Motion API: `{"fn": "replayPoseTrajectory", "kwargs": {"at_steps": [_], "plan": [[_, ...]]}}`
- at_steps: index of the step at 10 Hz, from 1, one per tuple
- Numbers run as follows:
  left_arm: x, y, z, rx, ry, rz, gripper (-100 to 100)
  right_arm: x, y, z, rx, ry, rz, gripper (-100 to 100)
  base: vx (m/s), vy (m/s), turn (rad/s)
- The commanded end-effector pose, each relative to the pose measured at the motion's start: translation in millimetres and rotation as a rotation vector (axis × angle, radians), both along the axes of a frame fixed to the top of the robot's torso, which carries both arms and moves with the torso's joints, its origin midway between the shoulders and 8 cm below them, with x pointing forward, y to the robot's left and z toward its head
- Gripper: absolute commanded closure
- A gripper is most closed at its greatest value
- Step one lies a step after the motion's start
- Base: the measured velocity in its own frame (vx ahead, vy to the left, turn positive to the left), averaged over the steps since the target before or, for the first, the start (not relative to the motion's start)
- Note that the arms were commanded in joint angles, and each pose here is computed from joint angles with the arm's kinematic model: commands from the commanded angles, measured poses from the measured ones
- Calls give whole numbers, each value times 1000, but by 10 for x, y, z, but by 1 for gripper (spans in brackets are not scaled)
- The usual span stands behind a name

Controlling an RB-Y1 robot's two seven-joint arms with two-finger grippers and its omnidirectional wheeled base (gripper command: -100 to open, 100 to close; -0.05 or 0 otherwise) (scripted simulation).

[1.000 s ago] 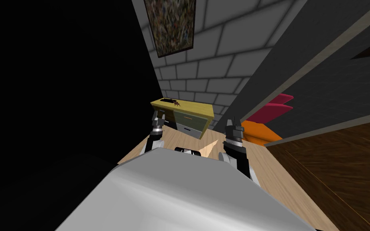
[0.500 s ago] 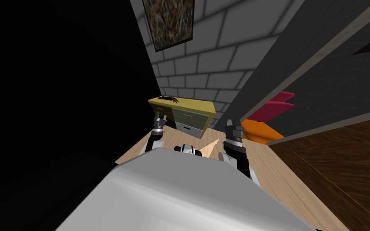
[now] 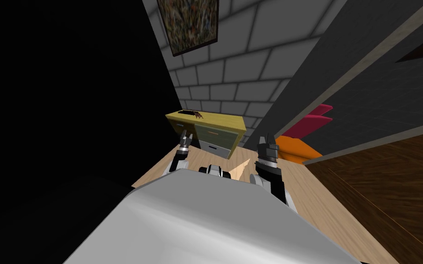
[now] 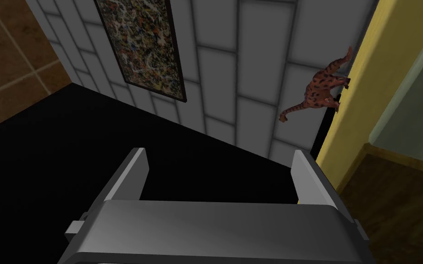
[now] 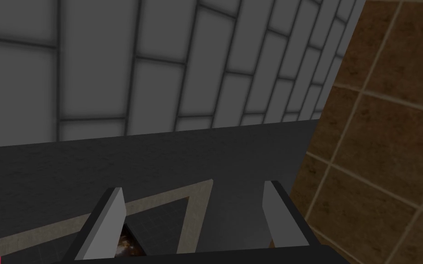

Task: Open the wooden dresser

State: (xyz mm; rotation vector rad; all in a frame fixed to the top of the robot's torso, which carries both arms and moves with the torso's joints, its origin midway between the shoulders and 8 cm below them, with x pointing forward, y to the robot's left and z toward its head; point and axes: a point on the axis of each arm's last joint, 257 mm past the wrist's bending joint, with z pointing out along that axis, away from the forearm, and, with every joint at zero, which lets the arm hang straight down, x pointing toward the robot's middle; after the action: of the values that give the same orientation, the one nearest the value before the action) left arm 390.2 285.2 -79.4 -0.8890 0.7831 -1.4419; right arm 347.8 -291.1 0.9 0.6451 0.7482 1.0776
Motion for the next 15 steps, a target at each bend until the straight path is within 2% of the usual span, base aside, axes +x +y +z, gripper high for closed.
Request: {"fn": "replayPoseTrajectory", "kwargs": {"at_steps": [1, 2, 3, 15], "plan": [[86, -35, -231, -3, 42, -9, -100, 0, 0, 0, 0, 0, 0, 0, 68, -8, -44], [118, -47, -316, -5, 57, -12, -100, 0, 0, 0, 0, 0, 0, 0, 69, 0, -42], [118, -47, -316, -5, 57, -12, -100, 0, 0, 0, 0, 0, 0, 0, 43, 0, -19], [369, -200, -1154, -21, 206, -43, -100, 0, 0, 0, 0, 0, 0, 0, 52, -2, -38]]}}
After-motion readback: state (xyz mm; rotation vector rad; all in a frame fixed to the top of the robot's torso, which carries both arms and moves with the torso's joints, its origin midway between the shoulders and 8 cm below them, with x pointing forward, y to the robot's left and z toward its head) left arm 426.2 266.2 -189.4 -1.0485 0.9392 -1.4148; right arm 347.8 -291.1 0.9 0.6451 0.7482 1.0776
